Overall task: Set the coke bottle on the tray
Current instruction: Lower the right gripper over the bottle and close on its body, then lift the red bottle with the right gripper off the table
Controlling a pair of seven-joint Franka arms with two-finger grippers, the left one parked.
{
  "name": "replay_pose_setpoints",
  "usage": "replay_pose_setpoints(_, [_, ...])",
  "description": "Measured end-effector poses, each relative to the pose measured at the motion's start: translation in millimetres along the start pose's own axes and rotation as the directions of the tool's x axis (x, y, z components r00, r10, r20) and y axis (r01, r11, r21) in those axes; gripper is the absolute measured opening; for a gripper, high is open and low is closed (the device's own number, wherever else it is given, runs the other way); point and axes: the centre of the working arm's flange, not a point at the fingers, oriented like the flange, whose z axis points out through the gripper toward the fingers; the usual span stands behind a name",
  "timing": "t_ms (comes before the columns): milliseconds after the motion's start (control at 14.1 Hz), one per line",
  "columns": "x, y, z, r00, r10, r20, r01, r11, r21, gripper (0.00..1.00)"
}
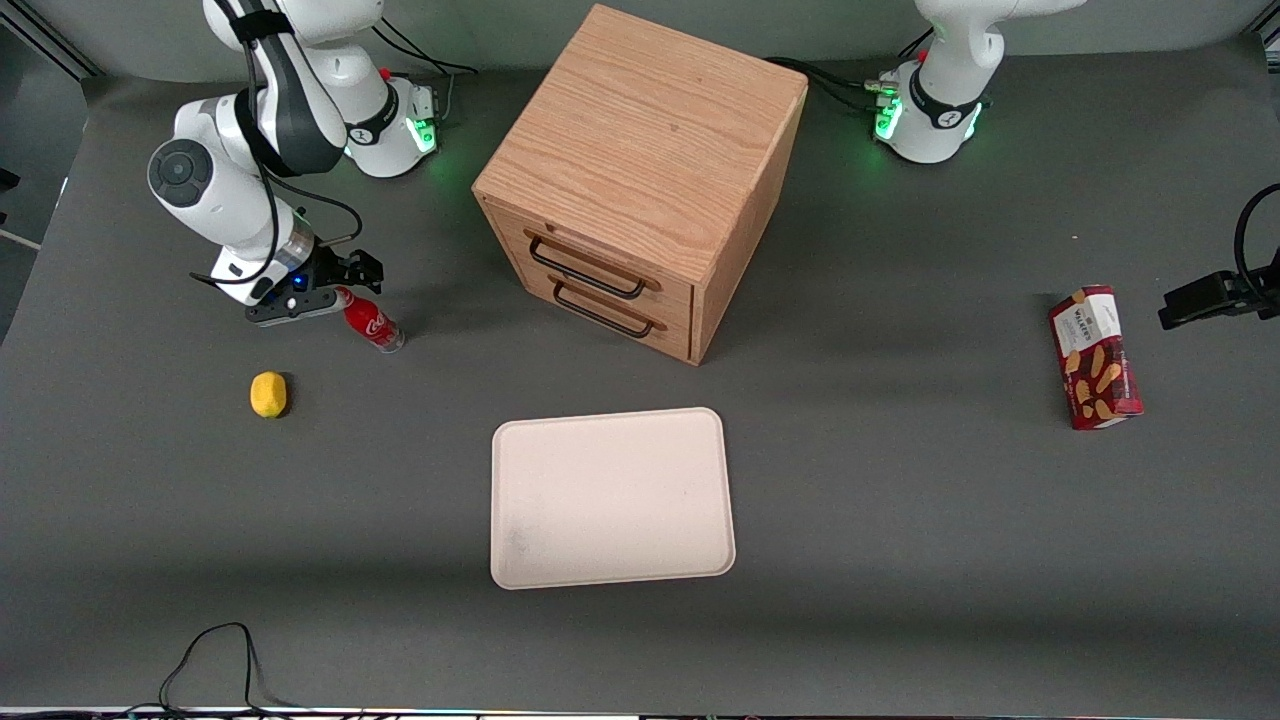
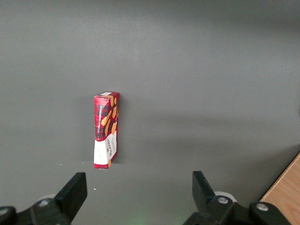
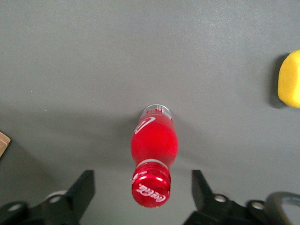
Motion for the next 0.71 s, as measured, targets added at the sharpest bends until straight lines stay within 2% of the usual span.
replay_pose_setpoints(71, [-0.2,0.5,0.2,1.000,-0.001,0.000,0.001,1.000,0.000,0.88])
replay_pose_setpoints(142, [-0.3,0.7,0.3,1.000,-0.002,0.001,0.002,1.000,0.000,0.82])
replay_pose_setpoints(354, [-0.6,2.9,0.6,1.000,0.003,0.001,-0.003,1.000,0.002,0.48])
replay_pose_setpoints(495, [-0.7,6.4,0.4,1.000,0.009,0.000,-0.009,1.000,0.002,0.31])
replay_pose_setpoints(708, [-0.7,6.6,0.4,1.000,0.009,0.000,-0.009,1.000,0.003,0.31])
